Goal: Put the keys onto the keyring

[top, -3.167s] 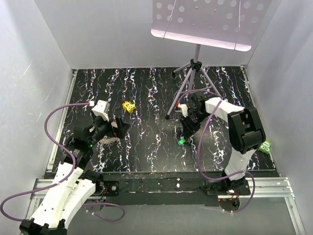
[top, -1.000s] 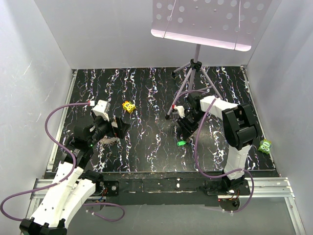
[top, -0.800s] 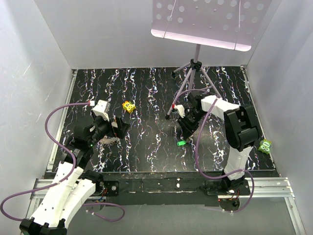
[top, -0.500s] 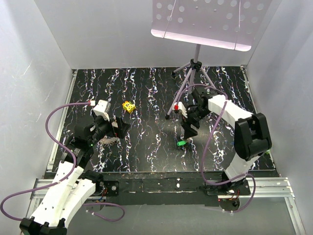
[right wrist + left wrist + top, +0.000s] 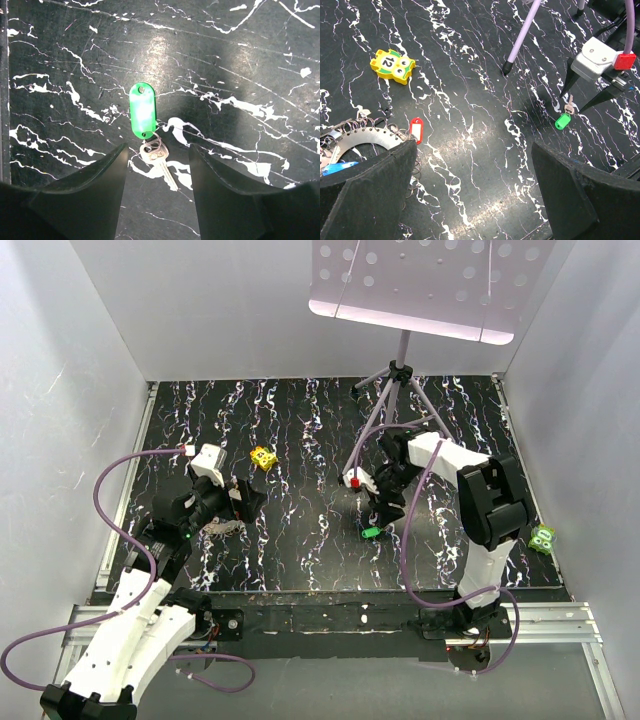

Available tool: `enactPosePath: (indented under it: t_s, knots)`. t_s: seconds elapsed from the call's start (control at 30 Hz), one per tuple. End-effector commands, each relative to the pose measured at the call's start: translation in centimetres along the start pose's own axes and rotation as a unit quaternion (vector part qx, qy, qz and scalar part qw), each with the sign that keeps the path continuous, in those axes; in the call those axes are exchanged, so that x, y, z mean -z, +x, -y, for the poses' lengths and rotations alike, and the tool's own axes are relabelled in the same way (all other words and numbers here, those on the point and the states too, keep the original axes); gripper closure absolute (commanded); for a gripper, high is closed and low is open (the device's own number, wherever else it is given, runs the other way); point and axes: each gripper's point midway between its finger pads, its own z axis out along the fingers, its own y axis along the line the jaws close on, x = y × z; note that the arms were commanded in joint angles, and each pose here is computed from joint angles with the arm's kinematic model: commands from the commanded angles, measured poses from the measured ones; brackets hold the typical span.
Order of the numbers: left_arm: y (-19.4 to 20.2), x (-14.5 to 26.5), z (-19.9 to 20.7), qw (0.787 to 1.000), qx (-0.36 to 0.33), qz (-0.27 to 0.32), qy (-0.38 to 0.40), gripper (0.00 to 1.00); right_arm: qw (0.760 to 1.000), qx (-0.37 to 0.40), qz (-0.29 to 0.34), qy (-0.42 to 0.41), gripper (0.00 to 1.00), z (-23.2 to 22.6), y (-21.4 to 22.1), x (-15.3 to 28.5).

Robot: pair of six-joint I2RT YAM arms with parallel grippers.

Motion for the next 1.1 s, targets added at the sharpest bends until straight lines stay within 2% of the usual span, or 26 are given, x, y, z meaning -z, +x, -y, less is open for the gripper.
enactPosePath:
  t_s: [0.0, 0.43, 1.07]
  knots:
    - [-1.5, 0.3, 0.5, 1.0, -0.01, 0.019, 0.006, 0.0, 0.999, 0.031, -0.014, -0.009, 0.41, 0.5, -0.5, -0.5]
    - [-1.5, 0.4, 0.5, 1.0, -0.01, 0.02, 0.007, 0.01, 0.999, 0.016, -0.037, -0.027, 0.47, 0.1, 0.7, -1.8]
    - [-1.5, 0.4, 0.5, 1.0, -0.009, 0.019, 0.008, 0.0, 0.999, 0.012, -0.036, -0.038, 0.6, -1.6, 0.9, -1.5]
